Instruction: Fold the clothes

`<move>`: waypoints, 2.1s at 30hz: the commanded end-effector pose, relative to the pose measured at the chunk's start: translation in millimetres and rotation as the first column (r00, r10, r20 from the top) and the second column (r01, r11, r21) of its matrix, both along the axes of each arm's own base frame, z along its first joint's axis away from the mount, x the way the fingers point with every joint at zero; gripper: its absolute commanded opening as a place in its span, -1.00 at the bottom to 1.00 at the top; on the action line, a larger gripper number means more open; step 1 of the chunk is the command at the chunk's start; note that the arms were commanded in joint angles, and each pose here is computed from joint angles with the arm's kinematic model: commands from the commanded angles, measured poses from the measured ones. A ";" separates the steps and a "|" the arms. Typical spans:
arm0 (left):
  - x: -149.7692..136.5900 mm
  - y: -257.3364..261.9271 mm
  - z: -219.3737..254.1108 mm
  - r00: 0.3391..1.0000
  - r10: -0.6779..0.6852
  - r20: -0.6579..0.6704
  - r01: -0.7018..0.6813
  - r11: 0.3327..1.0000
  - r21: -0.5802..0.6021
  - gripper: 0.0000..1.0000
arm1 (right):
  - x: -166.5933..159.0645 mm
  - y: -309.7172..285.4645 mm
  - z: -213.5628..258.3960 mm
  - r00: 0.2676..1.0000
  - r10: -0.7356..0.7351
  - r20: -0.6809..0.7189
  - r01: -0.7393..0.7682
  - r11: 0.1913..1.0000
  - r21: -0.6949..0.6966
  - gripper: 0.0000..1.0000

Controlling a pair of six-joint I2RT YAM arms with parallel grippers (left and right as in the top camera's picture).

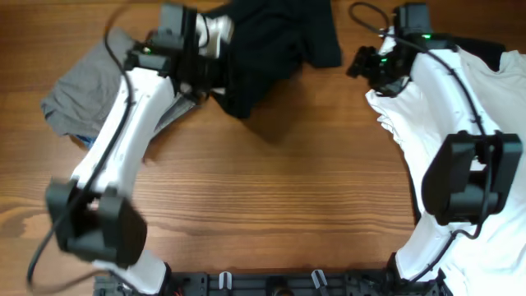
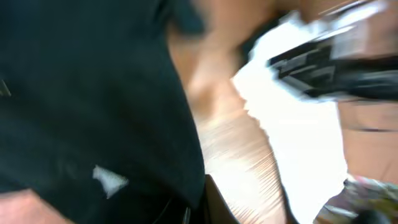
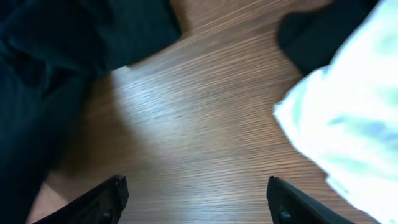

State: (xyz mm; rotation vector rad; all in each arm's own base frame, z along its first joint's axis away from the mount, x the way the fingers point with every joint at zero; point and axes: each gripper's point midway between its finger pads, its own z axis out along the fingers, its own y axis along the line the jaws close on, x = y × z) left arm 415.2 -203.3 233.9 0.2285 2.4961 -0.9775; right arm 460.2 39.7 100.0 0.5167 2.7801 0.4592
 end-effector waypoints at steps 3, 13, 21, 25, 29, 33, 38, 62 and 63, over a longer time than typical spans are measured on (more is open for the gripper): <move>0.0 76.8 143.9 0.837 0.324 0.441 -0.410 0.905 0.113 -0.92 | -1.5 14.1 4.1 0.987 0.157 0.040 -0.158 0.987 0.040 0.55; -0.9 91.7 123.1 0.846 0.334 0.416 -0.448 0.868 0.214 -0.92 | -7.6 71.8 7.6 0.943 0.321 0.091 -0.328 0.941 0.080 0.57; 4.5 84.0 133.7 0.829 0.318 0.460 -0.441 0.878 0.188 -0.92 | -42.7 122.5 -2.7 0.835 0.543 0.092 -0.550 0.827 0.115 0.53; 9.5 90.9 138.4 0.804 0.325 0.499 -0.473 0.857 0.204 -0.92 | -64.6 157.2 16.5 0.706 0.676 0.210 -0.708 0.676 0.204 0.43; 10.3 94.2 139.5 0.795 0.334 0.506 -0.488 0.847 0.208 -0.92 | -75.7 166.9 50.3 0.672 0.689 0.270 -0.739 0.649 0.183 0.45; 10.5 94.1 139.8 0.795 0.334 0.507 -0.488 0.848 0.207 -0.92 | -91.9 166.6 89.3 0.635 0.715 0.291 -0.755 0.655 0.039 0.48; 9.9 94.2 138.7 0.797 0.334 0.504 -0.488 0.847 0.210 -0.92 | -119.6 188.1 106.8 0.630 0.741 0.234 -0.741 0.663 -0.106 0.41; 11.4 93.8 141.5 0.791 0.335 0.512 -0.490 0.848 0.201 -0.92 | -157.4 292.5 -6.9 0.674 0.728 0.123 -0.700 0.683 -0.207 0.47; 11.7 93.8 141.9 0.790 0.335 0.514 -0.491 0.848 0.200 -0.92 | -154.8 291.2 -7.9 0.719 0.684 0.123 -0.650 0.724 -0.229 0.50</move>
